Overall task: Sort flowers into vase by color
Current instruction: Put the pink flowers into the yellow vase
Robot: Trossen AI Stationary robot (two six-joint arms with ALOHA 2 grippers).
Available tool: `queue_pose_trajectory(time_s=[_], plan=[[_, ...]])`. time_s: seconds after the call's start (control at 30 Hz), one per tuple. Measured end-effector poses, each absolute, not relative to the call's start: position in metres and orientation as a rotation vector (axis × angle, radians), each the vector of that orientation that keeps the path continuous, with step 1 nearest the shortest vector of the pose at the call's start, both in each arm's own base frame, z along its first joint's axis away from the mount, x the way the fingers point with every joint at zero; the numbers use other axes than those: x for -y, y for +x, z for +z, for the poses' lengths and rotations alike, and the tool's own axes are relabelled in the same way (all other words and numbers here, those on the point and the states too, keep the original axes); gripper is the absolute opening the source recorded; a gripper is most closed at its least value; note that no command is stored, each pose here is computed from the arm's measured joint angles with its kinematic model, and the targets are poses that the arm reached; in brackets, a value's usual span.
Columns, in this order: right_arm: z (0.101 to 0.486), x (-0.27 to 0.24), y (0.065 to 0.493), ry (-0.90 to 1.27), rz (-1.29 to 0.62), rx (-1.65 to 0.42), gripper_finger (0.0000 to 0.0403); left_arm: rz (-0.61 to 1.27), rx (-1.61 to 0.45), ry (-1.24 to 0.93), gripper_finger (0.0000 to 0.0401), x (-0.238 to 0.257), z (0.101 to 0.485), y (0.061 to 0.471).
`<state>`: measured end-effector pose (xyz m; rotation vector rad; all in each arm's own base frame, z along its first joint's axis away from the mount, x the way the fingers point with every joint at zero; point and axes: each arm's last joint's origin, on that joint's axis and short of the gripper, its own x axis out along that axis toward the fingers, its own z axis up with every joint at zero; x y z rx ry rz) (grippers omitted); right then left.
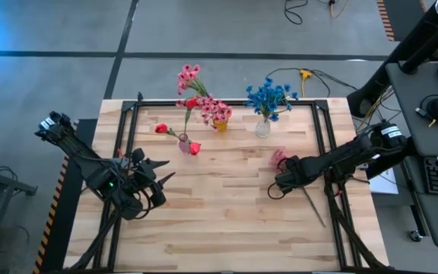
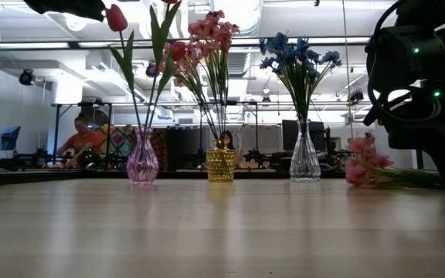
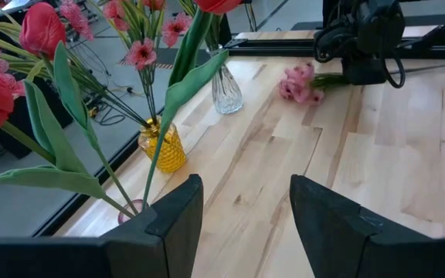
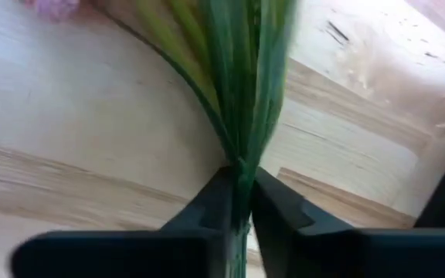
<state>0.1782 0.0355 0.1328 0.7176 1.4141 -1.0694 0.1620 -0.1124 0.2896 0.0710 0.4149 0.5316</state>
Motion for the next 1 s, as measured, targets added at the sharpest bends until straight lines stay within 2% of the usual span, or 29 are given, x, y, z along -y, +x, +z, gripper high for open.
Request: queue_pose_trajectory(time_s=[0.07,0.23,0.37,0.53,0.73,1.0], plan=[[0.133,-0.035,0.178,0.714,-1.070,-1.411,0.0019,0.532,-0.415,0.071,0.0178,0.112,0.290,0.162],[0.140,-0.036,0.180,0.721,-1.043,-1.408,0.0015,0.526,-0.420,0.103,0.0178,0.112,0.291,0.161],[0.167,-0.044,0.196,0.752,-0.889,-1.297,0.0014,0.528,-0.396,0.126,0.0178,0.112,0.303,0.162],[0.209,-0.053,0.225,0.723,-0.602,-0.948,0.0013,0.525,-0.392,0.195,0.0178,0.112,0.311,0.162],[0.241,-0.059,0.256,0.568,-0.333,-0.540,0.0013,0.570,-0.367,0.309,0.0178,0.109,0.314,0.161],[0.258,-0.069,0.293,0.233,-0.185,-0.158,0.0013,0.661,-0.322,0.472,0.0178,0.101,0.324,0.153]])
